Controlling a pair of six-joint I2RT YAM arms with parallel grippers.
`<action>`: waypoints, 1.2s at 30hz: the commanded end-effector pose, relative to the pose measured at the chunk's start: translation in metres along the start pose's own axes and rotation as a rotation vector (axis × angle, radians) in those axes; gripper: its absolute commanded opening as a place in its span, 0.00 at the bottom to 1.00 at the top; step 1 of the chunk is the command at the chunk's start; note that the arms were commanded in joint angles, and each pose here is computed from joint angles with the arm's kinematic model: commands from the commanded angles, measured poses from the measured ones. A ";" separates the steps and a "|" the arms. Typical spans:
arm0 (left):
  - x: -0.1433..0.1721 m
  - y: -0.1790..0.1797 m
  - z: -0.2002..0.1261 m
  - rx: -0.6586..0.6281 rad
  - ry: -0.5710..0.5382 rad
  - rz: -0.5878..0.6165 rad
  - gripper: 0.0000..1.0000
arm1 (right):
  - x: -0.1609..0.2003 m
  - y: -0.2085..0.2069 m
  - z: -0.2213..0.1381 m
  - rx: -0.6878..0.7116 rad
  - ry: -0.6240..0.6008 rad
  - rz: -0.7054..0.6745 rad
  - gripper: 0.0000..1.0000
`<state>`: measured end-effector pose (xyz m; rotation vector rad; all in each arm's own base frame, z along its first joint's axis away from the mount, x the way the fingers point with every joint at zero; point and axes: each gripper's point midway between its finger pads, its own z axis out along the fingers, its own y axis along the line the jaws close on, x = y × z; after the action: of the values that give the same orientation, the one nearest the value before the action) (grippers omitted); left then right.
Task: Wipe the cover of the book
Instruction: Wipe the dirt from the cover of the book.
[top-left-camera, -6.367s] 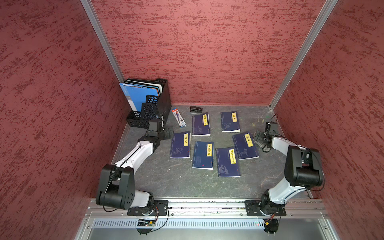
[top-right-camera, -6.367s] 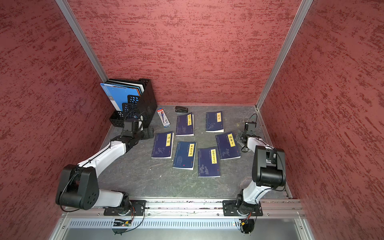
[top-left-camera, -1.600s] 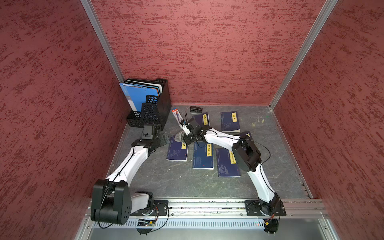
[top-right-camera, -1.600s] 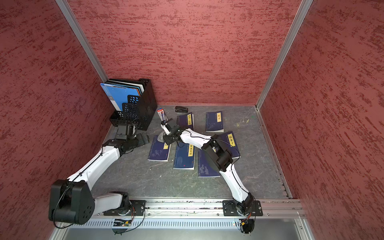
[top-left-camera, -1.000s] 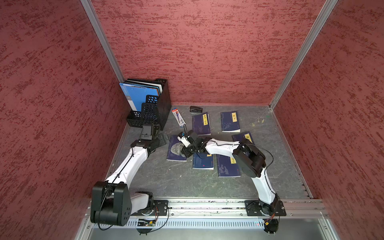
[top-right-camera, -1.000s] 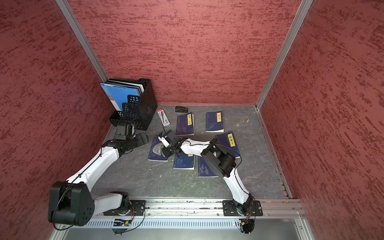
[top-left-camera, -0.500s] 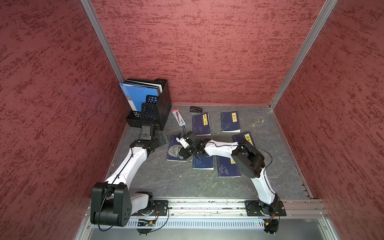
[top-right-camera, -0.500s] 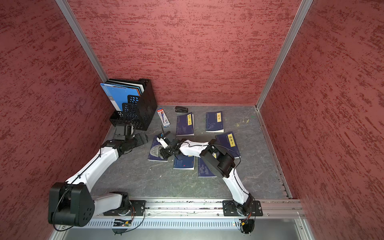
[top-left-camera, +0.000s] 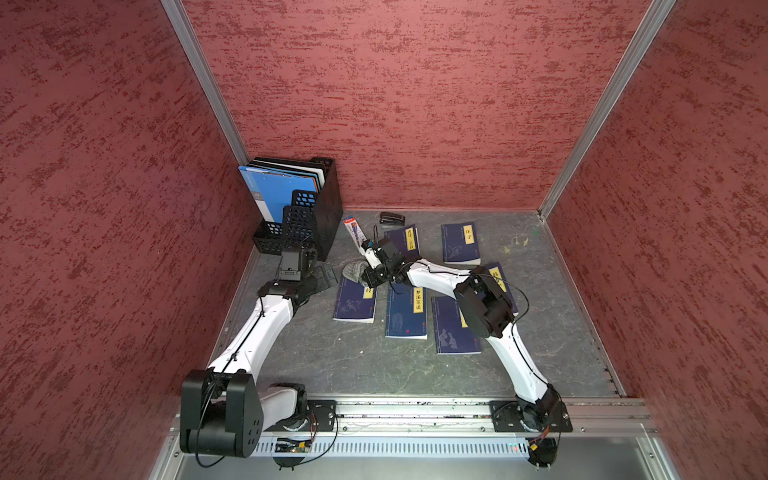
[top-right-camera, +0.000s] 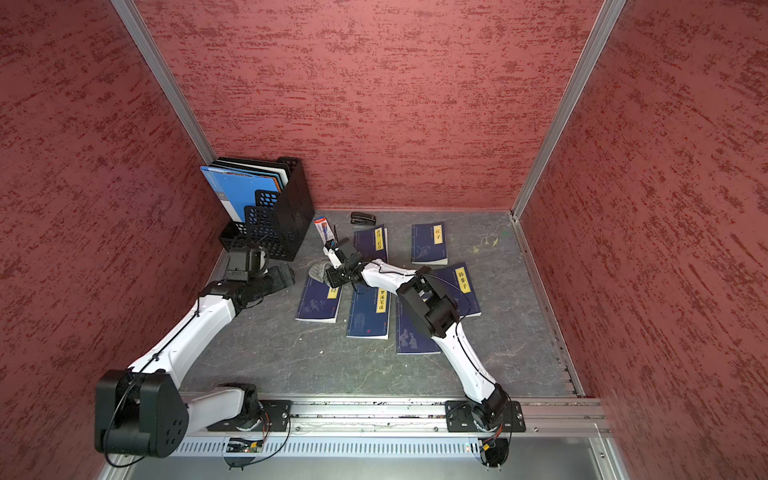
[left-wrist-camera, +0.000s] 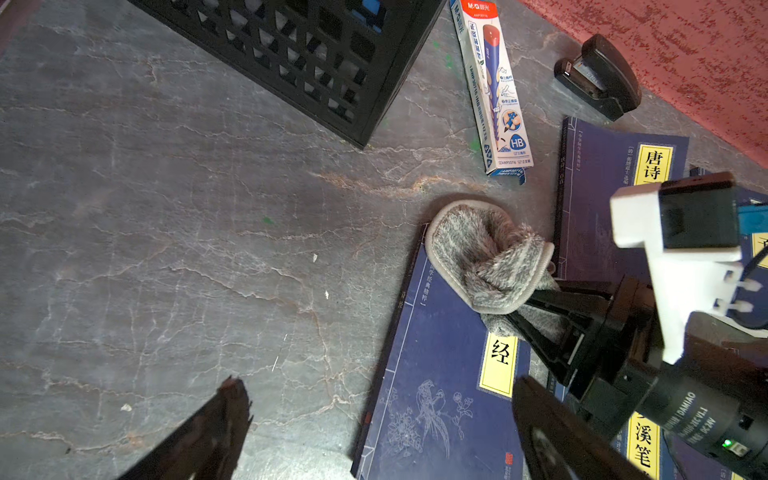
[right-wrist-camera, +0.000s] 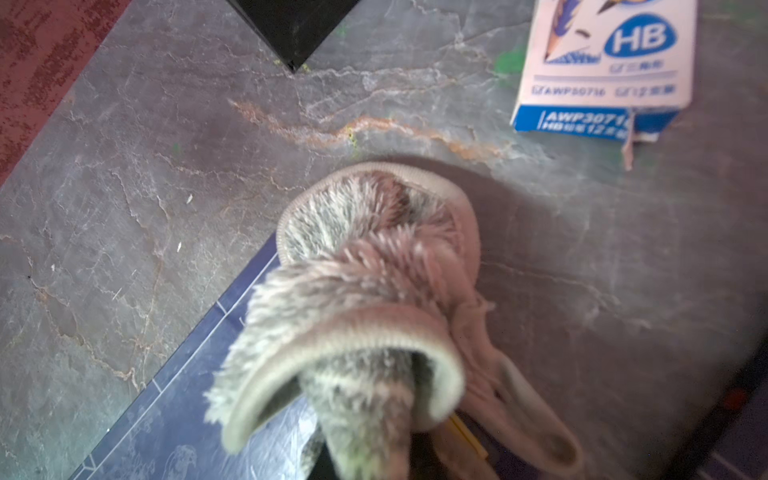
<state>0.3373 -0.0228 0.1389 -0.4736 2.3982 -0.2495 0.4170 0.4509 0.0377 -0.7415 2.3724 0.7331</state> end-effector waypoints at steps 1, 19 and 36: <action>0.003 0.004 -0.001 -0.002 0.002 -0.013 1.00 | 0.049 0.011 -0.009 0.012 0.125 -0.009 0.07; -0.001 0.003 0.000 -0.002 0.000 -0.018 1.00 | 0.045 0.017 0.009 -0.007 0.114 0.019 0.07; -0.005 0.007 -0.005 0.001 -0.017 -0.031 1.00 | 0.085 0.096 -0.007 -0.203 0.177 -0.053 0.08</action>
<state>0.3350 -0.0155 0.1441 -0.4980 2.3816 -0.2500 0.3440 0.4819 0.0380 -0.9052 2.3772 0.8641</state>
